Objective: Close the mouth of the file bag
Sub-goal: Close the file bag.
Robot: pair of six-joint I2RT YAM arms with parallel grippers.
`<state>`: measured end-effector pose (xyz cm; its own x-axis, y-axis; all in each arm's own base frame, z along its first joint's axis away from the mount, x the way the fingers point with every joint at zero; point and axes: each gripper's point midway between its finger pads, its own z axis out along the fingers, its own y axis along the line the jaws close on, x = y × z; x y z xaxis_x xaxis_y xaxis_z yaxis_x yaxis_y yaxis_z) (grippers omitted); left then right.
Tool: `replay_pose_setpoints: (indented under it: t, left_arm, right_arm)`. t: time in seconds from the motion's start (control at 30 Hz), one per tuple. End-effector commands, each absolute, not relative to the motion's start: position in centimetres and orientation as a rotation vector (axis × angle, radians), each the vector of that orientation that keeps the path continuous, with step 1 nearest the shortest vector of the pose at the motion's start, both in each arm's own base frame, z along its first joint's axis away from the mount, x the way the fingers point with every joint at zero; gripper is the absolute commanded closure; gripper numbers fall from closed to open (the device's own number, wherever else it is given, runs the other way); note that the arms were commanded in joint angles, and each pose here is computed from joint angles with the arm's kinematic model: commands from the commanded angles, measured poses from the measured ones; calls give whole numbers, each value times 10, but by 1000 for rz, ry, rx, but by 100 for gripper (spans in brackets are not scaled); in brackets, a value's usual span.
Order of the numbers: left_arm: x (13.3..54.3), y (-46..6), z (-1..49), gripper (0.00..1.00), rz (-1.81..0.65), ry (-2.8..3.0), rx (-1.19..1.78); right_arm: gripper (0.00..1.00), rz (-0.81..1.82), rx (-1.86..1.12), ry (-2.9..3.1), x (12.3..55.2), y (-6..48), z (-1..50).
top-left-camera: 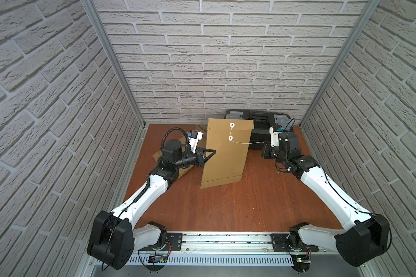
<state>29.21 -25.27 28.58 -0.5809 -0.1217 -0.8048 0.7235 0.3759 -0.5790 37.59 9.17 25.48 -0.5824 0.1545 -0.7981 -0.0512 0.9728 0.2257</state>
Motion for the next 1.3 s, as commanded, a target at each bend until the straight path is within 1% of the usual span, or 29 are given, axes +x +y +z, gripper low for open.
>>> replay_pose_setpoints:
  t: [0.0,0.2,0.43,0.7,0.9,1.1,1.27]
  left_arm:
    - [280,-259,299,100,-1337,1740,594]
    - [269,-266,298,100,-1366,1732,647]
    - [255,-279,293,100,-1397,1733,721]
    - [249,-288,289,100,-1397,1740,765]
    - [250,-293,284,100,-1373,1759,771]
    - [261,-294,285,100,-1335,1794,740]
    - [264,-294,276,100,-1327,1837,742]
  right_arm:
    - [97,154,87,2097,378,72,289]
    - [97,69,67,2066,384,64,311]
    - [97,51,13,2045,390,67,334]
    - [97,55,-64,2063,391,78,347]
    - [97,83,-116,2091,394,88,347]
    - [97,87,-189,2162,398,96,330]
    - [97,190,-192,2202,397,110,323]
